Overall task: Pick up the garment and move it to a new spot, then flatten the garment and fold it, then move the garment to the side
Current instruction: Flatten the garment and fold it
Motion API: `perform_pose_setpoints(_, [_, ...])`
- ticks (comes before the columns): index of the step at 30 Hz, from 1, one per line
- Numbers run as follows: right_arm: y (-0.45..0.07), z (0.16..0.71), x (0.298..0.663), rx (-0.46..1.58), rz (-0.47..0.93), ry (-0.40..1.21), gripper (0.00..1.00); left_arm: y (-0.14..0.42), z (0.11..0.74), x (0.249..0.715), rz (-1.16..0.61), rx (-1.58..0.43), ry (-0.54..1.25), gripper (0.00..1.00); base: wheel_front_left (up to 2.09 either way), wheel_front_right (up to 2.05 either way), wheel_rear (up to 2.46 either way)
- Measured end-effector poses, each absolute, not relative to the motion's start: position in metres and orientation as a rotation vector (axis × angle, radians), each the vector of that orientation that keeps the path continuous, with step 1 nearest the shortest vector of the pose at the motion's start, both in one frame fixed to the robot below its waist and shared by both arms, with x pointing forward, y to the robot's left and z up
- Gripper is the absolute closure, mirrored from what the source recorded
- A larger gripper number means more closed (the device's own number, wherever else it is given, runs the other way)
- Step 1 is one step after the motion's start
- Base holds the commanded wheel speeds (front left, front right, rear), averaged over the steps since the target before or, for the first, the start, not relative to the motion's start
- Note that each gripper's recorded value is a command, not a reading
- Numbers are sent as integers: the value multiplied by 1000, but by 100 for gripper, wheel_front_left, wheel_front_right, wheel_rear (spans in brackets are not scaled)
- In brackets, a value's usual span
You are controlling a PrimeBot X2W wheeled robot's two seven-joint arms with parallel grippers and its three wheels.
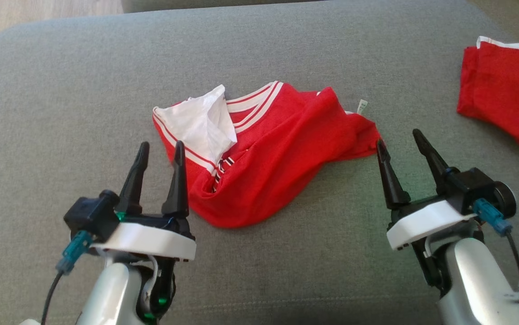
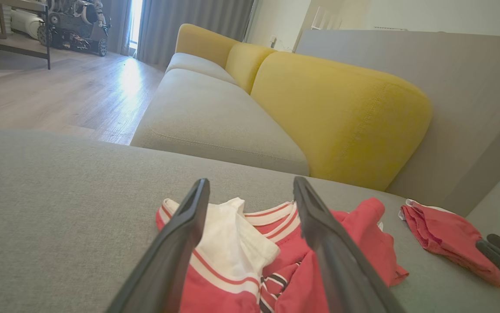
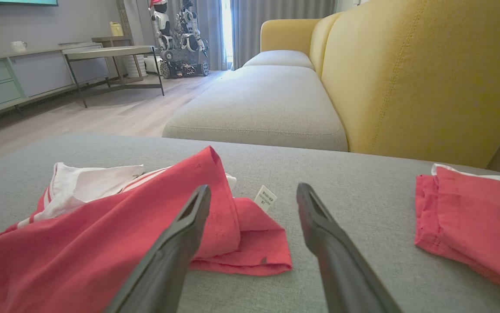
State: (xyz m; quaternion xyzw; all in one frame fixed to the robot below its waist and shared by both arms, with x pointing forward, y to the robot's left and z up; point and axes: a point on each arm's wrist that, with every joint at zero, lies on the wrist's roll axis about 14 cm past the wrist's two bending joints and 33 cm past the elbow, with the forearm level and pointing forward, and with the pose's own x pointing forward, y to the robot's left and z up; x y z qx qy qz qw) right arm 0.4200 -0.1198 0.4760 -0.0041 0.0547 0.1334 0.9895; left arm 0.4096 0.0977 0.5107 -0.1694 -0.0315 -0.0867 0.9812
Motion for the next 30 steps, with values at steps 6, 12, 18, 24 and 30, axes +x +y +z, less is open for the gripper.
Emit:
perform_pose_setpoints(6, [-106, 476, 427, -9, 302, 112, 0, 100, 504, 408, -168, -339, -45, 0, 0, 0, 0])
perform_pose_setpoints(12, [-78, 476, 454, 71, 380, 174, 0, 108, 495, 411, -144, -335, -25, 0, 0, 0, 0])
perform_pose_setpoints(18, [-69, 469, 482, 100, 431, 254, 0, 111, 495, 415, -138, -333, -25, 0, 0, 0, 0])
perform_pose_setpoints(24, [-54, 445, 492, 94, 484, 367, 0, 127, 489, 413, -88, -330, -12, 0, 0, 0, 0])
perform_pose_setpoints(30, [-46, 432, 488, 97, 521, 424, 93, 131, 487, 411, -74, -326, -8, 0, 0, 0, 0])
